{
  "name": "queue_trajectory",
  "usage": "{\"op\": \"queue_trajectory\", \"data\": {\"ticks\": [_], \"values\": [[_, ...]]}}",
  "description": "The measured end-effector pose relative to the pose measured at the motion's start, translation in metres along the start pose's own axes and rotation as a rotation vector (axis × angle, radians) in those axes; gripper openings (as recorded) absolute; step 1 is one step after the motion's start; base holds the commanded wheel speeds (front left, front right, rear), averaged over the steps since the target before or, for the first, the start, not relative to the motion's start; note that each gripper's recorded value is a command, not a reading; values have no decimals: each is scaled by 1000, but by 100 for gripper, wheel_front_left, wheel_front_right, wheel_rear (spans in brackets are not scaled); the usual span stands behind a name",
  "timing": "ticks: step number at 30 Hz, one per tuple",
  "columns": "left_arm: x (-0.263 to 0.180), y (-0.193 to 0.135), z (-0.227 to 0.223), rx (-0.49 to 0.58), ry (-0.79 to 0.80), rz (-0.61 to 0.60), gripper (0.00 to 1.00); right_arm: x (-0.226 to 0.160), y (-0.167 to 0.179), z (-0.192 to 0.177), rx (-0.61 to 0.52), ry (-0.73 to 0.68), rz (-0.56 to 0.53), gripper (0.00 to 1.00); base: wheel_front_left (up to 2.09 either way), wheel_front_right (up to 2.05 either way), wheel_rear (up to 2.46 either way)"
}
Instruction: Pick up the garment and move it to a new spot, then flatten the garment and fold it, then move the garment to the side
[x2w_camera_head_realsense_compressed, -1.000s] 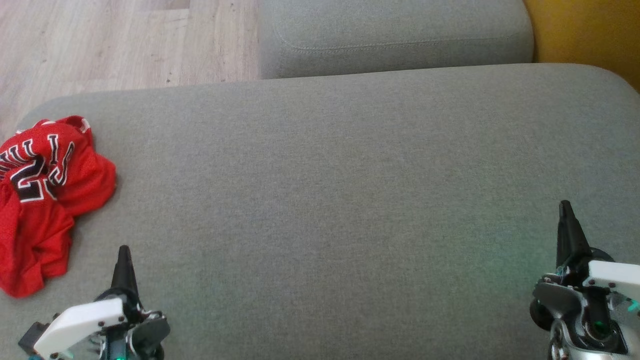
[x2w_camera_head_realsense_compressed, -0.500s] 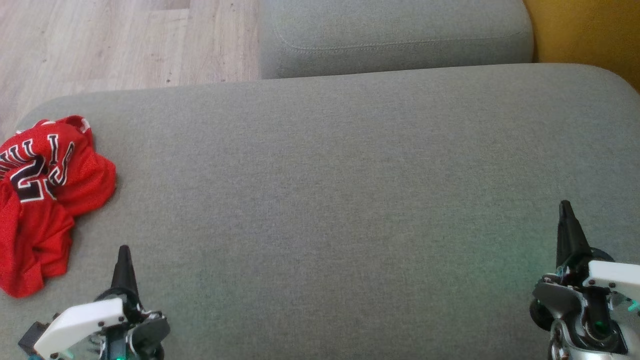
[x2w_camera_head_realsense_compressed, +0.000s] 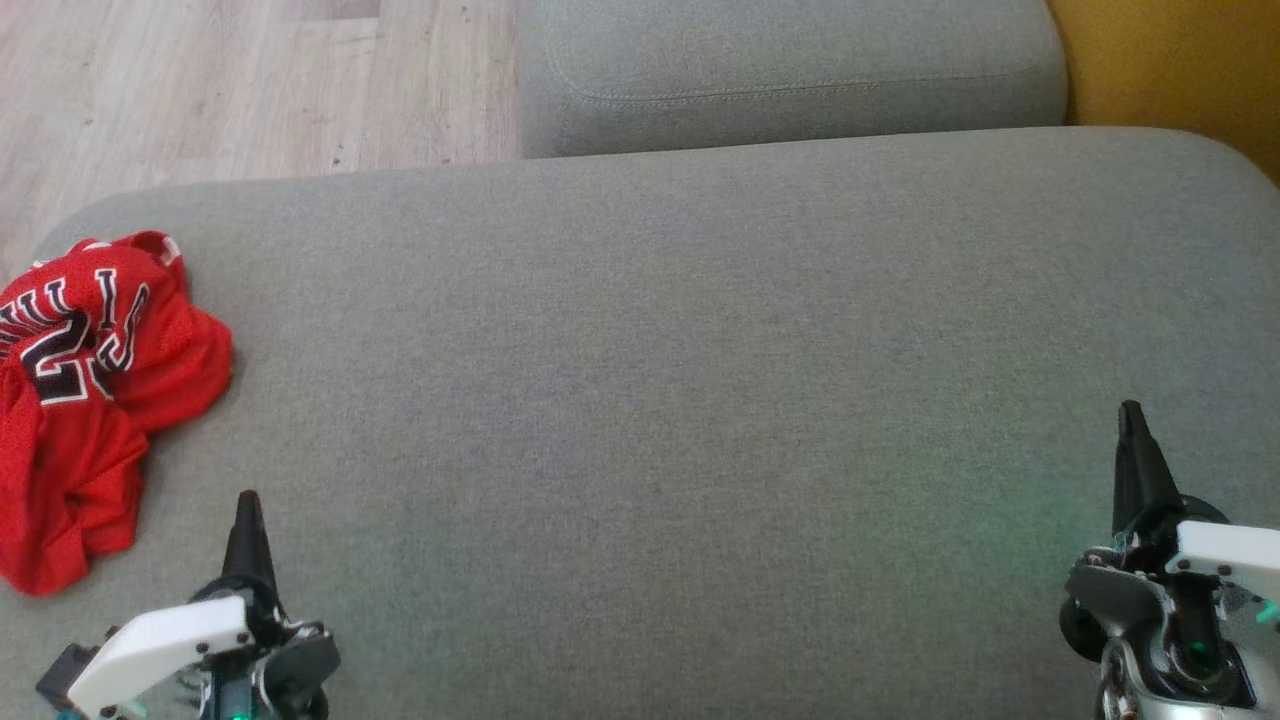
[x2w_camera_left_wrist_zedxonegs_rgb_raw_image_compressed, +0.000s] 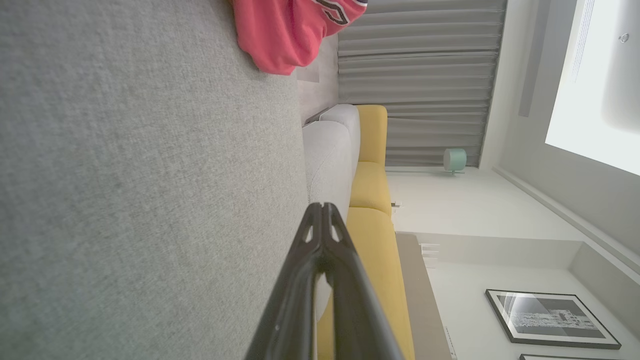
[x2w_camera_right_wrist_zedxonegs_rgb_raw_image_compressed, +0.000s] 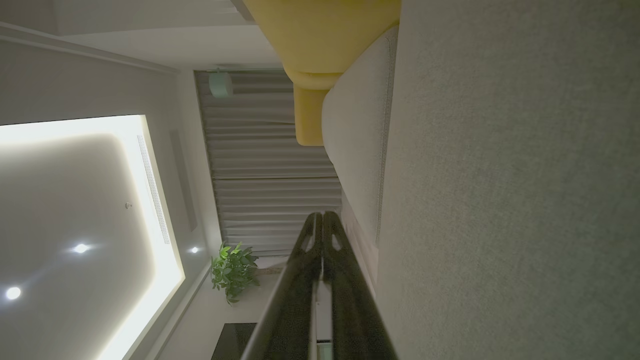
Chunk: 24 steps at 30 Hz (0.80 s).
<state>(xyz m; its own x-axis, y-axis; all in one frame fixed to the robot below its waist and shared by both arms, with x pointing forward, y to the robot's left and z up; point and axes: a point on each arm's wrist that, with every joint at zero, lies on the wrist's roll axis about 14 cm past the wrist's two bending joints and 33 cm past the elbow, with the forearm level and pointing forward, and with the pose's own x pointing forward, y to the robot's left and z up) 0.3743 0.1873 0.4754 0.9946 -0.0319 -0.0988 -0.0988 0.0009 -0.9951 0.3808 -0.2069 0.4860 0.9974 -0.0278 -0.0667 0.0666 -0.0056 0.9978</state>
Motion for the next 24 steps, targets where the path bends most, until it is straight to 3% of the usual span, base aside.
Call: {"op": "queue_trajectory", "data": {"ticks": [24], "values": [[0, 0, 0, 0, 0, 0, 0, 0, 0, 0, 0, 0, 0, 0, 0, 0, 0]]}}
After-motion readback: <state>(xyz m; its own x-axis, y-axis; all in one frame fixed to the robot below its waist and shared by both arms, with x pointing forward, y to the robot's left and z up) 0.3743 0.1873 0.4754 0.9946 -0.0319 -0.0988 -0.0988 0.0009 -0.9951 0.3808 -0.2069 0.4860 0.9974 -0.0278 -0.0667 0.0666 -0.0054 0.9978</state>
